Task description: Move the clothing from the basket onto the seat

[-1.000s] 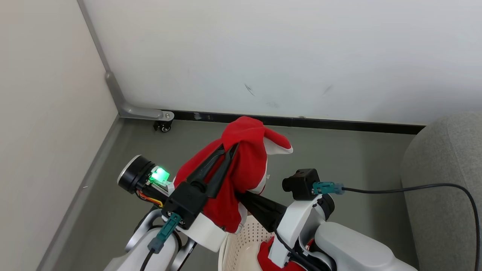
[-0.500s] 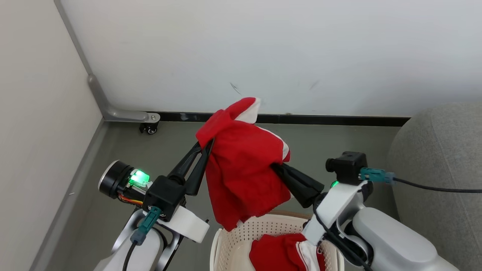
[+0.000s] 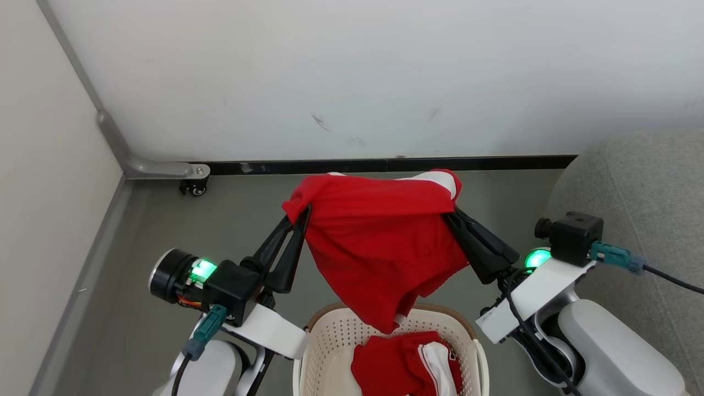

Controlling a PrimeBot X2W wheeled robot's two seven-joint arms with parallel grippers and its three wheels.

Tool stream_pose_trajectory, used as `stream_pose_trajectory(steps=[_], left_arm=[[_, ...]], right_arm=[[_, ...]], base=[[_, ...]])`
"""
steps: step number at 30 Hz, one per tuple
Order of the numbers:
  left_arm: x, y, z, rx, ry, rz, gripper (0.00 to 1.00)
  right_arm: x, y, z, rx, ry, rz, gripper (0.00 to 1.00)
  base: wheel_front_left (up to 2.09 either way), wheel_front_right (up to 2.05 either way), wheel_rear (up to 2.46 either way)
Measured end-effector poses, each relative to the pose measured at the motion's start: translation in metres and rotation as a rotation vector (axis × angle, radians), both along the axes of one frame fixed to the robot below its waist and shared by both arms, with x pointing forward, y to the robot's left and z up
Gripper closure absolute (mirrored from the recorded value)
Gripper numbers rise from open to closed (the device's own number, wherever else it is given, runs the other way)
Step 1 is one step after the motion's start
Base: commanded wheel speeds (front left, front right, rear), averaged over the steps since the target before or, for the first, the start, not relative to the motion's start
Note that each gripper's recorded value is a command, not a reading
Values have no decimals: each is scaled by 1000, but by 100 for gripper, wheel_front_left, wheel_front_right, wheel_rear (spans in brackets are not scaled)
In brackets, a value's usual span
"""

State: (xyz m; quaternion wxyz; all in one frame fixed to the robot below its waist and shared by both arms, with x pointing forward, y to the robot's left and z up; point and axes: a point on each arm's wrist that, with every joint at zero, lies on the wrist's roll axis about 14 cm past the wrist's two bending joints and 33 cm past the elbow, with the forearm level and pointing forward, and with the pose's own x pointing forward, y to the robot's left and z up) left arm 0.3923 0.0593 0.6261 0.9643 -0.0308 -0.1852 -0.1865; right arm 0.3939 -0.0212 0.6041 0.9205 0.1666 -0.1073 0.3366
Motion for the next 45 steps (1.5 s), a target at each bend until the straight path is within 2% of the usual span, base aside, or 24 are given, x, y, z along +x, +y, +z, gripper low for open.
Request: stream_pose_trajectory(steps=[1,2,3,17,26,45], left_arm=[[0,-2,-1,-16,8,-5,62],[0,-4,-3,-29,18,-11,23],[-1,-5,-6,-43,33,-17,0],[-8,-9,-25,-63,93,-66,0],[-14,-30,-30,-44,102,-157,0],[-29,-88,-31,-64,115,-371,0]], right_arm=[[0,-2,0,1,0,-8,100],[1,-5,0,5,-1,-15,100],[0,-7,1,9,-1,-22,100],[6,-46,11,20,-47,-146,100],[8,-99,8,10,-57,-303,100],[-31,-190,4,-32,-81,-600,100]], base=[[0,0,0],[0,0,0],[0,0,0],[0,0,0],[0,0,0],[0,0,0]])
